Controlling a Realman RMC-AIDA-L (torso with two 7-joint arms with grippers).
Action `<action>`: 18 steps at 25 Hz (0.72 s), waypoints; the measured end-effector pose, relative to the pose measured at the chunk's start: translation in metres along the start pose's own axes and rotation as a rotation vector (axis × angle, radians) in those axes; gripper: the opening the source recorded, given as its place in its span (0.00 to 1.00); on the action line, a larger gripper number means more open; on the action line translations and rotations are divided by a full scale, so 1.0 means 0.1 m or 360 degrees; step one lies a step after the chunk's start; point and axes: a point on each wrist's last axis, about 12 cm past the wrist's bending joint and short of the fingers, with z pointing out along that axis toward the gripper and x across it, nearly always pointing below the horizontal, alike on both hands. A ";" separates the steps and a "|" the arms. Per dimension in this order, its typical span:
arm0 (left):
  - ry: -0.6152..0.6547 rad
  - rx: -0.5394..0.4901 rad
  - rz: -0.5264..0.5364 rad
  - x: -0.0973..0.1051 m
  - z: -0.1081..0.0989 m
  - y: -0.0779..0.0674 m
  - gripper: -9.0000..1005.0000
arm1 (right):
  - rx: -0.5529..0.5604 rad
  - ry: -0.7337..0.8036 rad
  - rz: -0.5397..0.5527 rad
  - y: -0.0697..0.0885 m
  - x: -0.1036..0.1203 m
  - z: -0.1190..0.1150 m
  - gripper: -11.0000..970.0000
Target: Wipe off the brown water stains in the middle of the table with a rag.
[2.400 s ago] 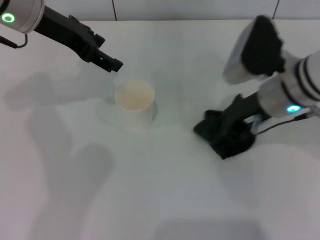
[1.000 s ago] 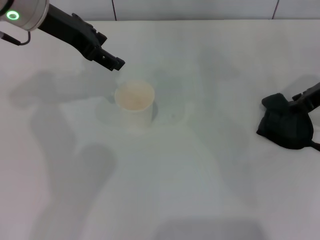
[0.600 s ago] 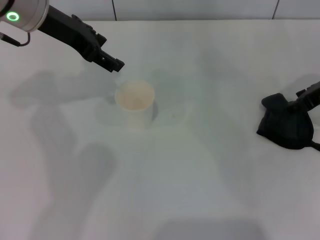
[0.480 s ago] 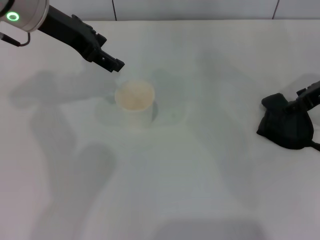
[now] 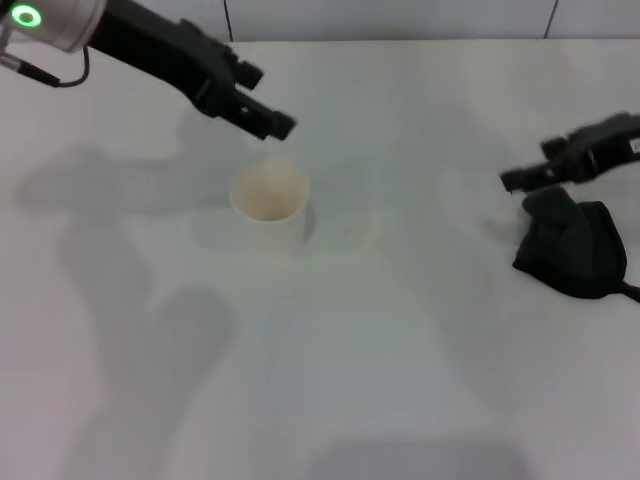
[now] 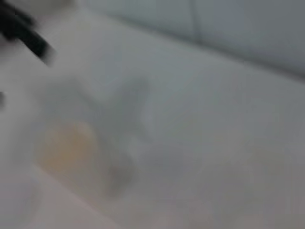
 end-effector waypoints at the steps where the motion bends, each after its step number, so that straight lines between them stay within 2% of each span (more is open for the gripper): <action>1: -0.0018 0.0014 -0.0001 0.00 -0.01 -0.01 0.88 | -0.0044 -0.0049 -0.0005 0.02 0.00 -0.03 0.90; 4: -0.0125 0.0114 -0.0038 0.10 -0.08 -0.10 0.88 | -0.0132 -0.0134 -0.0002 0.06 0.05 -0.05 0.90; 10: -0.0308 0.0123 -0.0236 0.67 -0.11 -0.13 0.88 | -0.0185 -0.0127 -0.0002 0.07 0.14 0.02 0.90; 14: -0.0486 0.0118 -0.0333 0.97 -0.11 -0.16 0.87 | -0.0266 -0.0192 -0.0058 0.10 0.17 0.08 0.90; 18: -0.0543 0.0149 -0.0416 1.19 -0.06 -0.23 0.87 | -0.0300 -0.0200 -0.0066 0.09 0.24 0.13 0.90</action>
